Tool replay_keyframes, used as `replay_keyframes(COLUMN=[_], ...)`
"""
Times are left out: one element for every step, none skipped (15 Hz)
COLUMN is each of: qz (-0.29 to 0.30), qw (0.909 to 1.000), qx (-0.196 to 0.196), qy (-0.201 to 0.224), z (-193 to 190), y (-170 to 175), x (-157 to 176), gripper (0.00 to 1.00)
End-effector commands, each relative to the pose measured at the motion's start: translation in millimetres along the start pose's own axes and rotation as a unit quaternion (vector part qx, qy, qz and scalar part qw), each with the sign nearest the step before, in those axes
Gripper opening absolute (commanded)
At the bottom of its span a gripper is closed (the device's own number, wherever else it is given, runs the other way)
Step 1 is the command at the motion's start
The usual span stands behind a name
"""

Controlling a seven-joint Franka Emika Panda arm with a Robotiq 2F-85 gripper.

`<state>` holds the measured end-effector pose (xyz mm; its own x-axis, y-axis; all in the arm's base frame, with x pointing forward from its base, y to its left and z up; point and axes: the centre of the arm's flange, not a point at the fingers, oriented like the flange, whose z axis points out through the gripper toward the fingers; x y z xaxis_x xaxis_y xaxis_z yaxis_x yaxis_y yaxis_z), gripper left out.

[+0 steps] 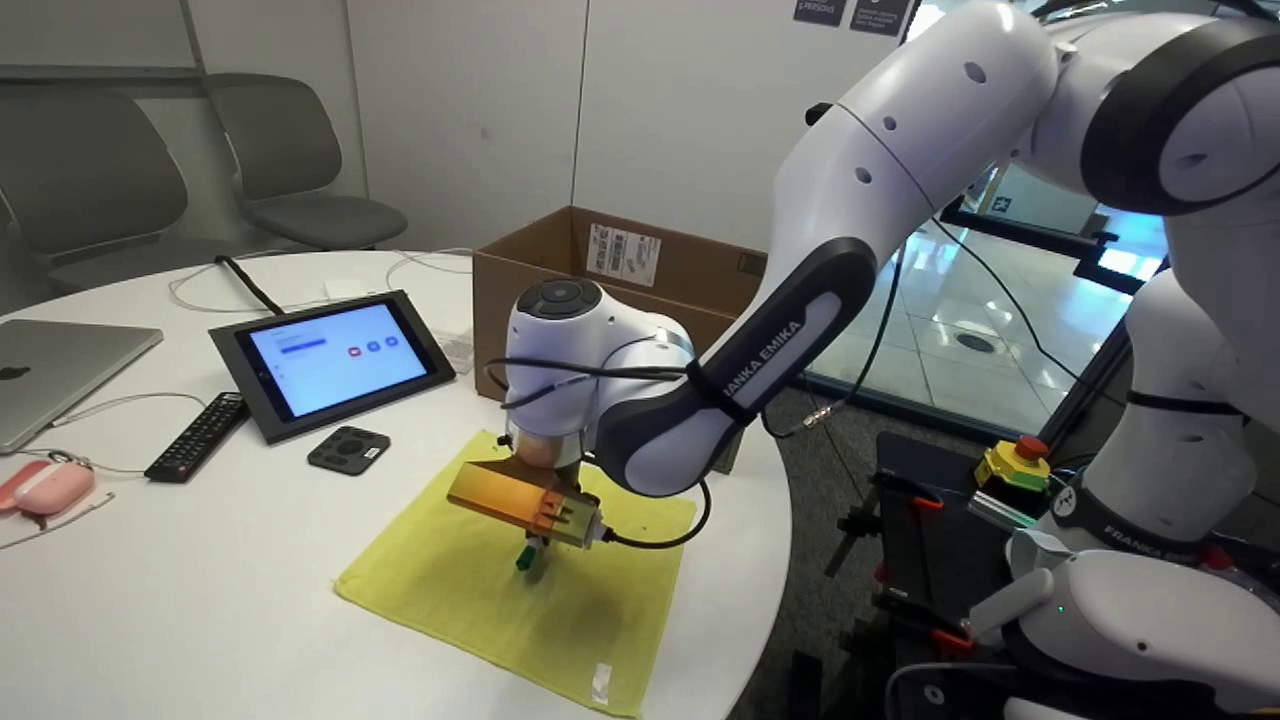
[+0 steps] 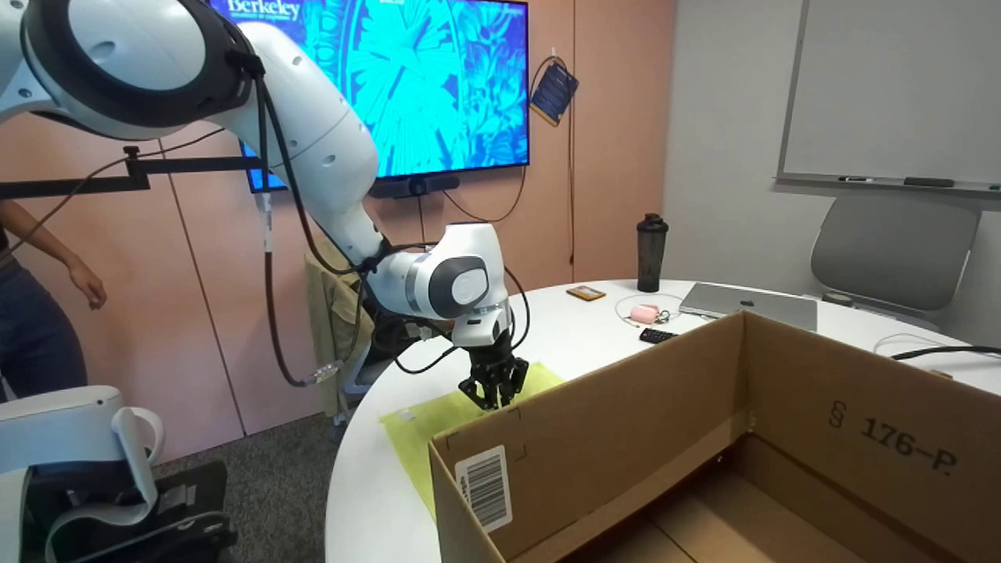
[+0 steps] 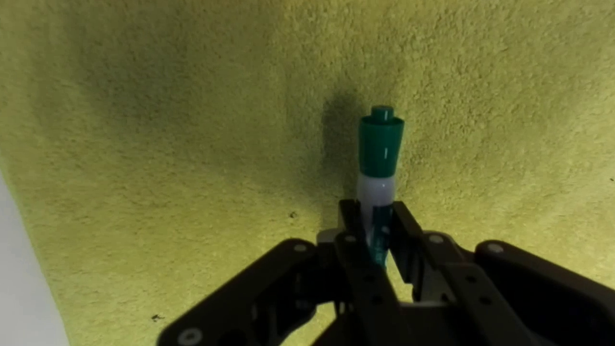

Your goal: Place the green marker on the yellow towel, fold the towel from bottom to top then left to right and right to left, pick up the towel and put it inside the brown box

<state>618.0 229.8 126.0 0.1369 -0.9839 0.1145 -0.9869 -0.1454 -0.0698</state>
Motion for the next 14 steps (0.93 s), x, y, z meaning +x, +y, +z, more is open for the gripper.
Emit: replay_keyframes(qz=[0.01,0.011,0.01,0.01,0.01,0.01,0.01,0.01,0.01,0.009,0.01,0.011,0.011,0.011], qw=[0.9999,0.9999,0.9999,0.9999,0.9999,0.9999,0.9999,0.9999,0.9999,1.0,0.9999,0.9999,0.9999,0.9999], qx=[-0.001,-0.002,-0.004,-0.004,-0.005,-0.006,-0.006,-0.006,-0.005,-0.002,0.0,0.003,0.003,0.002], qy=[0.002,0.002,0.002,0.003,0.002,0.003,0.003,0.003,0.003,0.003,0.007,0.005,0.004,0.001], z=[1.6,1.5,1.6,2.0,1.8,0.8,0.6,0.2,-1.4,-6.4,-12.7,-22.3,-30.1,-39.0], y=[-10.9,-11.0,-11.2,-11.2,-10.8,-10.8,-10.8,-10.4,-9.9,-8.2,-5.2,0.1,4.2,11.0], x=[-1.1,-0.7,-0.6,-0.7,-0.5,-0.3,-0.3,-0.7,-0.5,0.5,2.7,6.8,10.8,16.3], gripper=[0.2,0.45,0.45,0.5,0.59,0.66,0.73,0.82,0.88,0.97,1.0,1.0,1.0,1.0])
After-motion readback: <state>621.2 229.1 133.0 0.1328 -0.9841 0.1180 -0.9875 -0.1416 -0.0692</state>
